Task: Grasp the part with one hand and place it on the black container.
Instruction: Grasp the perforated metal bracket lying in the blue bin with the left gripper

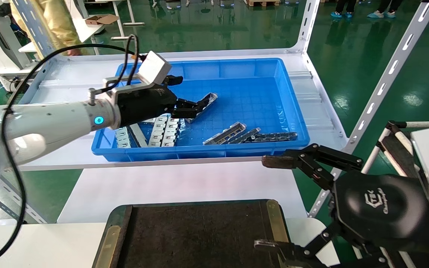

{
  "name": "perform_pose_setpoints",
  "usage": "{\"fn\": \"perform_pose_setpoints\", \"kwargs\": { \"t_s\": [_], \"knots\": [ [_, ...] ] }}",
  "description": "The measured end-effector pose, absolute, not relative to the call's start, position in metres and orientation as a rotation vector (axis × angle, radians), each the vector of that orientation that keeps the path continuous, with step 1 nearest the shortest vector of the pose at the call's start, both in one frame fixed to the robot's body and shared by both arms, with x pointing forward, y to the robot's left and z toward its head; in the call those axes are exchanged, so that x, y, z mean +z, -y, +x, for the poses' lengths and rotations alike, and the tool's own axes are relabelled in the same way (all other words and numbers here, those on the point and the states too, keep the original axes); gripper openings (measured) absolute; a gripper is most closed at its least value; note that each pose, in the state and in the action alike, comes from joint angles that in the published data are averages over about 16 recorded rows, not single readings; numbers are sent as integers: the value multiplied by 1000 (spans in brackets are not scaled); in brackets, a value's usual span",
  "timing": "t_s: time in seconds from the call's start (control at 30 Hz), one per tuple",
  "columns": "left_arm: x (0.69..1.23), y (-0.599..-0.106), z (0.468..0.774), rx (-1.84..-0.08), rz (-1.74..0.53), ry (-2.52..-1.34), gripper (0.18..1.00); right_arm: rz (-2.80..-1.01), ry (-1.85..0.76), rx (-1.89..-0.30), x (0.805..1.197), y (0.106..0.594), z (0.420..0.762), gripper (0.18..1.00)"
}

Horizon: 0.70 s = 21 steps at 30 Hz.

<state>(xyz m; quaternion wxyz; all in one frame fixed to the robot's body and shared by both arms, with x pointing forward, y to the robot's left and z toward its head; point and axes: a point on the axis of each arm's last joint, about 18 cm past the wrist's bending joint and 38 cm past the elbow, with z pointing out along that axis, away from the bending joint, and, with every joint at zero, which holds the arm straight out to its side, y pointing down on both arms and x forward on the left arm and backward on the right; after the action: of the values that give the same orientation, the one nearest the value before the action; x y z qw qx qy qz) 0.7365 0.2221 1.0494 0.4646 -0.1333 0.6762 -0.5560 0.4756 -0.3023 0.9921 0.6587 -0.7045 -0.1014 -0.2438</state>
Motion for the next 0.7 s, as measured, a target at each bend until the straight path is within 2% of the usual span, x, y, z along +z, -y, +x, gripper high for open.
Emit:
{"fn": "perform_pose_setpoints", "kwargs": {
  "t_s": [0.3,0.7],
  "knots": [
    [1034,-209,764,-1279,-419,-1663,1001,-1595,230,-552,992,302,476,1001],
    [1014,-207,777,-1228,-496,-1666,1001,-1595,230,-552,992,302,476,999]
  ]
}}
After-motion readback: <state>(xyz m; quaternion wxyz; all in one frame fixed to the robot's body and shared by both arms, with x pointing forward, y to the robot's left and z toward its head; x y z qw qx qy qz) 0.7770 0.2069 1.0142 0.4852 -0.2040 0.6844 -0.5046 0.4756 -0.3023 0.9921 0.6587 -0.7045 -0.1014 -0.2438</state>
